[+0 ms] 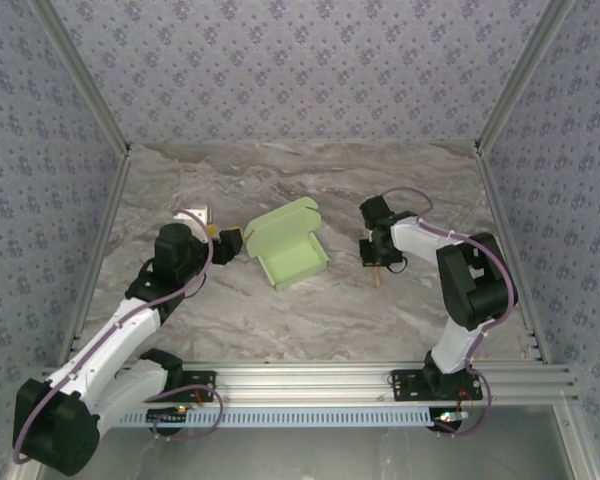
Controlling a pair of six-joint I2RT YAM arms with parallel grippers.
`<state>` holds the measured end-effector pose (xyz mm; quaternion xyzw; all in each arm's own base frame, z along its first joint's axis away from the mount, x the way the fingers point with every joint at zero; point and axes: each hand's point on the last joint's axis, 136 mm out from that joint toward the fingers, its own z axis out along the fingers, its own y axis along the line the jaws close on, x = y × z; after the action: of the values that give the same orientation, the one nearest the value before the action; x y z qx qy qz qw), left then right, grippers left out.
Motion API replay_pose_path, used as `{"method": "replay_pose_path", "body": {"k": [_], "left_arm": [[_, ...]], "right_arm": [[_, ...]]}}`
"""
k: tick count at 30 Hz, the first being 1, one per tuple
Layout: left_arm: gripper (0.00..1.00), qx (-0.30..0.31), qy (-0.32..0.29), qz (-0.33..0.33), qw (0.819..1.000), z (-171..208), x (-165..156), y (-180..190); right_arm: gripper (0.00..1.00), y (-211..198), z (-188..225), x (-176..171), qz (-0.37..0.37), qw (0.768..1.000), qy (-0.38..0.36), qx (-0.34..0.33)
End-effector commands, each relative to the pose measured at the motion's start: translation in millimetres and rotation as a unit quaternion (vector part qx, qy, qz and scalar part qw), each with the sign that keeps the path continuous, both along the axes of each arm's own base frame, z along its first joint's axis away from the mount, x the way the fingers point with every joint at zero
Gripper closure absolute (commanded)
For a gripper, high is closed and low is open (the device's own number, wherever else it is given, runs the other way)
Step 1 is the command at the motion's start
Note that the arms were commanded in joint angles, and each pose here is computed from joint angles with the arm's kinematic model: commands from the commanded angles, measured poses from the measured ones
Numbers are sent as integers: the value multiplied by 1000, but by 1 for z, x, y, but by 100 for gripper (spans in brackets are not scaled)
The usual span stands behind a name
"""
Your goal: Fold the paper box
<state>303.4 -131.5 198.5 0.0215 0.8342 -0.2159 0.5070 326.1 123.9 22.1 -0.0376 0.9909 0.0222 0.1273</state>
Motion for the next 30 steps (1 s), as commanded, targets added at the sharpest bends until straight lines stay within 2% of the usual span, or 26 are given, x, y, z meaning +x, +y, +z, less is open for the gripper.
{"method": "replay_pose_path", "body": {"k": [1, 5, 9, 13, 18, 25, 30], "left_arm": [[30, -10, 36, 37, 999, -19, -11, 15], [29, -15, 39, 46, 998, -23, -21, 21], [29, -18, 32, 60, 998, -22, -28, 30], [28, -19, 29, 64, 997, -19, -31, 33], [28, -20, 27, 65, 997, -17, -35, 35], [28, -27, 21, 61, 998, -14, -41, 36], [28, -26, 17, 61, 998, -12, -43, 37]], "right_arm": [[88, 35, 22, -5, 18, 996, -22, 85], [88, 72, 57, -13, 18, 986, -64, 153], [88, 128, 87, -23, 20, 968, -107, 224], [88, 176, 93, -23, -21, 947, -122, 297], [87, 217, 90, -10, -55, 930, -131, 340], [84, 227, 60, 4, -115, 924, -120, 346], [83, 230, 59, 6, -133, 914, -113, 365]]}}
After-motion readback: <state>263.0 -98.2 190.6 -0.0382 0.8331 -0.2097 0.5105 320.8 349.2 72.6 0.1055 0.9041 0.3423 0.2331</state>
